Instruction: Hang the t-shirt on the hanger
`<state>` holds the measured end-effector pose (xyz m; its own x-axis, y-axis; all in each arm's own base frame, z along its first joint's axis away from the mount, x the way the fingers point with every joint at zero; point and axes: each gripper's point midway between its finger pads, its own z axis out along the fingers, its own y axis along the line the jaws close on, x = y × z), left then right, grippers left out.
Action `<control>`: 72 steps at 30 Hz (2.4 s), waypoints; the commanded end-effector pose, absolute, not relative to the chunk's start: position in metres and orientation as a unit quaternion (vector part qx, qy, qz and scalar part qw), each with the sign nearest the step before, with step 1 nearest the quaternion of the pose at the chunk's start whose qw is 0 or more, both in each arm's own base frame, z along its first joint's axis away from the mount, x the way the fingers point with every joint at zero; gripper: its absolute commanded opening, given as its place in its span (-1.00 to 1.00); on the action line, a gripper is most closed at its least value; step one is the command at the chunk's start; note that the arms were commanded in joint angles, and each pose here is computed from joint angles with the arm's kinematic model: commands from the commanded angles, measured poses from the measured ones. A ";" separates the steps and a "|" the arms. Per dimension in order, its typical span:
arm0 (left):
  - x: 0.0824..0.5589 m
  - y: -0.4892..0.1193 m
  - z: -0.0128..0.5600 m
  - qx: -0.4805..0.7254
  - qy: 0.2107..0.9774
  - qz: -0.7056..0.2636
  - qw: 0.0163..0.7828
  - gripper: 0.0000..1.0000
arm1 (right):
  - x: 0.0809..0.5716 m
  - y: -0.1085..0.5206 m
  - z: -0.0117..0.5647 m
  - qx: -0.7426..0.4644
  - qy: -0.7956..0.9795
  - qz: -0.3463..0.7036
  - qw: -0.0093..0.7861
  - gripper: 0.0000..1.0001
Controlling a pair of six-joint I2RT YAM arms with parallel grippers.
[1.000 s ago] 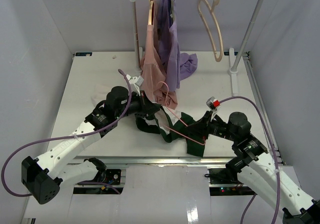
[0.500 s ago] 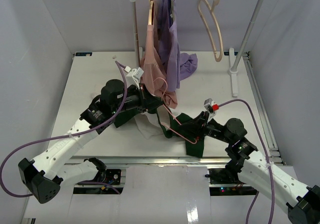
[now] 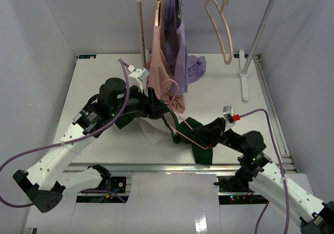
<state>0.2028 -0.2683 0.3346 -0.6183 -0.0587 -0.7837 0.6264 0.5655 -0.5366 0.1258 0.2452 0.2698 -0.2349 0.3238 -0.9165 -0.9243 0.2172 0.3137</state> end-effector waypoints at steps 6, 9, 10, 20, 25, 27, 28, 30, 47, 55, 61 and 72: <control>0.216 -0.204 0.324 0.152 0.830 -0.274 0.462 0.40 | 0.114 0.227 0.336 -0.277 0.436 0.555 0.652 -0.84; 0.214 -0.203 0.330 0.193 0.818 -0.265 0.472 0.40 | 0.115 0.227 0.333 -0.273 0.435 0.557 0.653 -0.84; 0.213 -0.202 0.335 0.202 0.814 -0.264 0.477 0.40 | 0.114 0.227 0.333 -0.274 0.432 0.558 0.653 -0.84; 0.198 -0.168 0.385 0.329 0.693 -0.190 0.613 0.31 | 0.113 0.225 0.320 -0.275 0.434 0.555 0.655 -0.84; 0.203 -0.167 0.400 0.406 0.637 -0.132 0.641 0.36 | 0.106 0.223 0.325 -0.283 0.422 0.558 0.656 -0.84; 0.211 -0.175 0.397 0.446 0.622 -0.112 0.634 0.35 | 0.103 0.221 0.326 -0.286 0.419 0.559 0.656 -0.84; 0.213 -0.180 0.396 0.467 0.611 -0.106 0.631 0.32 | 0.101 0.221 0.328 -0.288 0.417 0.559 0.656 -0.84; 0.213 -0.196 0.396 0.509 0.585 -0.118 0.621 0.30 | 0.099 0.220 0.327 -0.293 0.417 0.558 0.655 -0.84; 0.142 -0.249 0.354 0.685 0.489 -0.311 0.442 -0.03 | 0.075 0.217 0.329 -0.347 0.391 0.556 0.647 -0.84; 0.122 -0.253 0.340 0.681 0.493 -0.369 0.397 -0.21 | 0.078 0.219 0.334 -0.346 0.391 0.553 0.649 -0.84; 0.123 -0.256 0.341 0.677 0.492 -0.376 0.398 -0.32 | 0.083 0.224 0.333 -0.346 0.399 0.556 0.642 -0.84; 0.106 -0.254 0.332 0.671 0.494 -0.408 0.374 -1.00 | 0.088 0.228 0.340 -0.343 0.396 0.559 0.644 -0.84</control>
<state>0.1329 -0.2541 0.3277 0.2033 0.4173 -0.8858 0.9766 -0.1517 0.1527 0.0917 0.2387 0.2805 -0.0869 0.3082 -0.9474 -0.9859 0.1097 0.1262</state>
